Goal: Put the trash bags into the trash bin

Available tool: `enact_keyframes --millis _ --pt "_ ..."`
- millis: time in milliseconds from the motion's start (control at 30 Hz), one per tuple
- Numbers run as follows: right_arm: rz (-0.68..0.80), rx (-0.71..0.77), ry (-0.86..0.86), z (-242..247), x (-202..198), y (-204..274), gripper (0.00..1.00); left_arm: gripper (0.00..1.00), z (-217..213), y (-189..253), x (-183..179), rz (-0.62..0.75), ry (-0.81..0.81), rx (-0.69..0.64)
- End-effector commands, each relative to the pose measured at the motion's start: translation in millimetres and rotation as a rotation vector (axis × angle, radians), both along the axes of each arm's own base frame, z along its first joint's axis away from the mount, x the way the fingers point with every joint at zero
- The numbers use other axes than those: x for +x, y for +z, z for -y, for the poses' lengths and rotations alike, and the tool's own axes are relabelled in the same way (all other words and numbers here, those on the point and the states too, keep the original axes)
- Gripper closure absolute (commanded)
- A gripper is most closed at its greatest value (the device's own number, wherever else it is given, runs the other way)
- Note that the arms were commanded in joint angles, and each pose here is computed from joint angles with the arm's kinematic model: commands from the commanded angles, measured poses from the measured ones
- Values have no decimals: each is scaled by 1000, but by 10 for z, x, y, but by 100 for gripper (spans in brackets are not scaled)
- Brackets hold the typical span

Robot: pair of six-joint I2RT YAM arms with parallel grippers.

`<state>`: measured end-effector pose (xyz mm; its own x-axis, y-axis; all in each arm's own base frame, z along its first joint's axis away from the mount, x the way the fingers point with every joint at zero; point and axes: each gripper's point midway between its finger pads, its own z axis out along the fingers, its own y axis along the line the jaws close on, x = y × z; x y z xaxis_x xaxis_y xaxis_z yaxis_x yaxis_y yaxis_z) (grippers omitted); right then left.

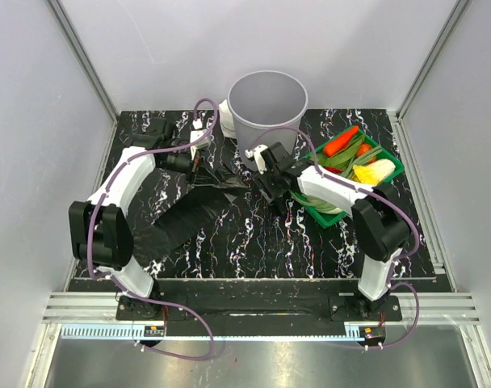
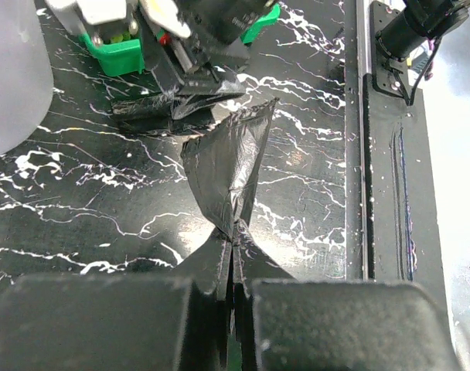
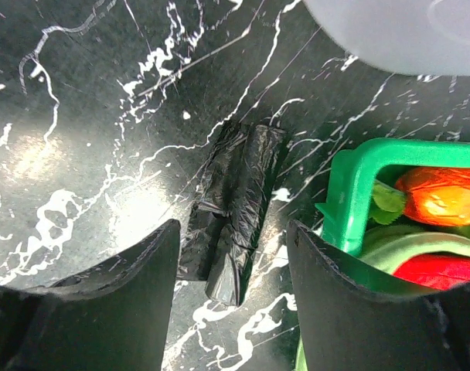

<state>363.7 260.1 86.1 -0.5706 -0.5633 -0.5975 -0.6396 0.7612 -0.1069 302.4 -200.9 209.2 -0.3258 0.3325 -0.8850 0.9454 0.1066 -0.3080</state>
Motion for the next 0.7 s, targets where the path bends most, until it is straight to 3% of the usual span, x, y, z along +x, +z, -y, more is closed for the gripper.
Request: enact_keyframes --millis 0,433,567,667 --pt "-23 -30 13 4 23 -211 37 100 -76 203 -96 59 -12 -50" --pt "-61 -106 2 96 28 -559 38 100 -252 184 -169 59 -15 -70" --pt "-80 -119 2 121 2 -650 43 100 -278 210 -139 64 -6 -74" --pt "-86 -113 6 112 -13 -652 51 100 -312 242 -114 68 8 -76"
